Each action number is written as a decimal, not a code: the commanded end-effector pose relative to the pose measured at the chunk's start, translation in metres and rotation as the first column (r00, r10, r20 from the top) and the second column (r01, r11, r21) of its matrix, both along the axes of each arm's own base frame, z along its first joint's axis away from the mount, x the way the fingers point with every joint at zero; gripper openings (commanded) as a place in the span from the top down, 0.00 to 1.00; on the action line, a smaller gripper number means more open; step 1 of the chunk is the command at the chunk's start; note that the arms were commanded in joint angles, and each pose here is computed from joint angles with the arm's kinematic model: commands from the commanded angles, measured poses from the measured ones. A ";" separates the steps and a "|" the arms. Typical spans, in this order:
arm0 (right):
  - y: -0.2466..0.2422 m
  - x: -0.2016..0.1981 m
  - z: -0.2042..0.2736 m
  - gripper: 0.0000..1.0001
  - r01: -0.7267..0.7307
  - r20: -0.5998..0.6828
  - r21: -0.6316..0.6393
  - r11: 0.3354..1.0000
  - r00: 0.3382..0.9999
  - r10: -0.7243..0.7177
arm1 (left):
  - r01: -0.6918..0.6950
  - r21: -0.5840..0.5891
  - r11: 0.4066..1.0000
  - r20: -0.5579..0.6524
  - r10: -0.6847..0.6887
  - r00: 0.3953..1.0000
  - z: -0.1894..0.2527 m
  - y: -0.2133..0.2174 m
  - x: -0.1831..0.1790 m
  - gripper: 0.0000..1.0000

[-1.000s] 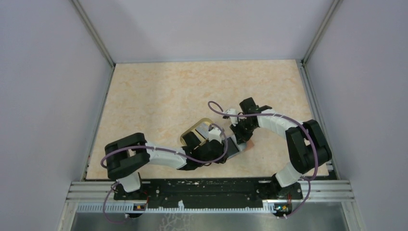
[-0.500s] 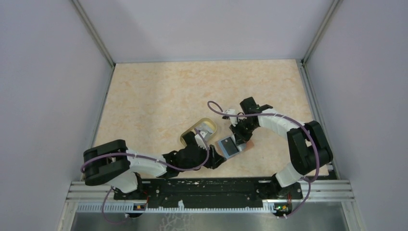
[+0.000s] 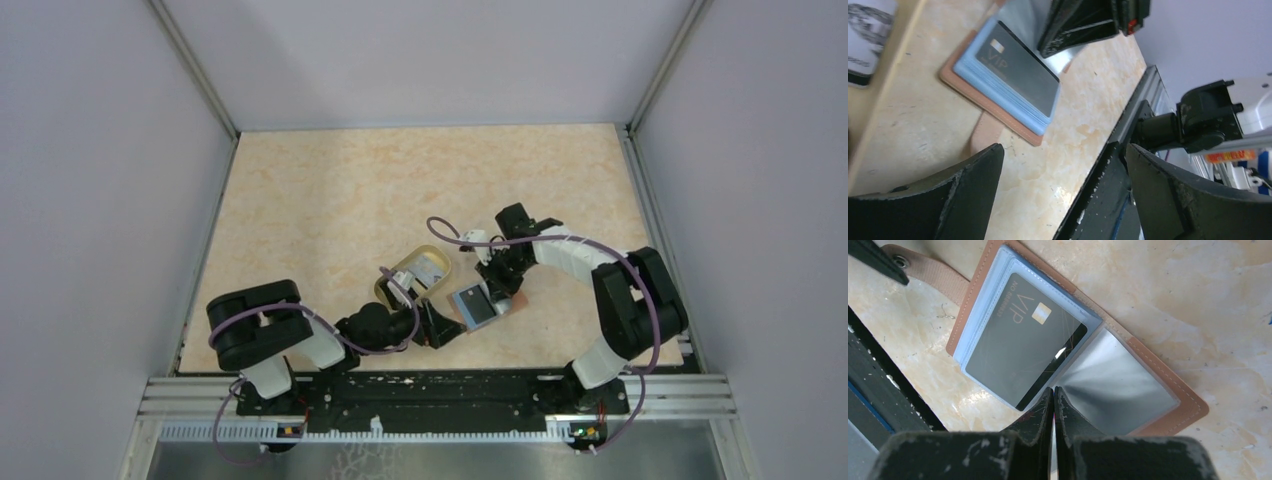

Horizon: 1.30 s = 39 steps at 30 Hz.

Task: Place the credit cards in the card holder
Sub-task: Insert the credit card into the card holder.

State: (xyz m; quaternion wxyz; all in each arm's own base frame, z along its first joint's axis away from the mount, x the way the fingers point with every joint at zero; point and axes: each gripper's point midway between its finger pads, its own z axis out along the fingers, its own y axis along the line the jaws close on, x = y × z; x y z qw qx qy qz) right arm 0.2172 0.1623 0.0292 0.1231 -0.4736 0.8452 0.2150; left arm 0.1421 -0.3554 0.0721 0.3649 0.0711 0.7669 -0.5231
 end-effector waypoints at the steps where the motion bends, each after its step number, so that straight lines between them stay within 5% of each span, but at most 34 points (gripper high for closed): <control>1: 0.010 0.000 -0.004 1.00 -0.032 -0.025 0.018 0.999 0.999 0.033 | 0.083 -0.155 0.984 0.029 -0.080 0.996 0.034 -0.022 -0.008 0.08; 12: 0.020 -0.013 -0.008 1.00 -0.059 -0.086 0.041 0.997 0.994 0.063 | -0.040 0.091 0.995 -0.072 0.047 0.996 -0.002 -0.032 0.018 0.45; 17: 0.022 -0.014 -0.006 1.00 -0.057 -0.095 0.051 0.997 0.994 0.062 | -0.101 0.179 0.979 -0.098 0.120 0.988 -0.018 -0.025 0.026 0.47; 39: 0.023 -0.017 -0.008 1.00 -0.056 -0.119 0.052 0.997 0.991 0.062 | -0.085 0.175 0.981 -0.112 0.106 0.988 -0.022 -0.036 0.026 0.45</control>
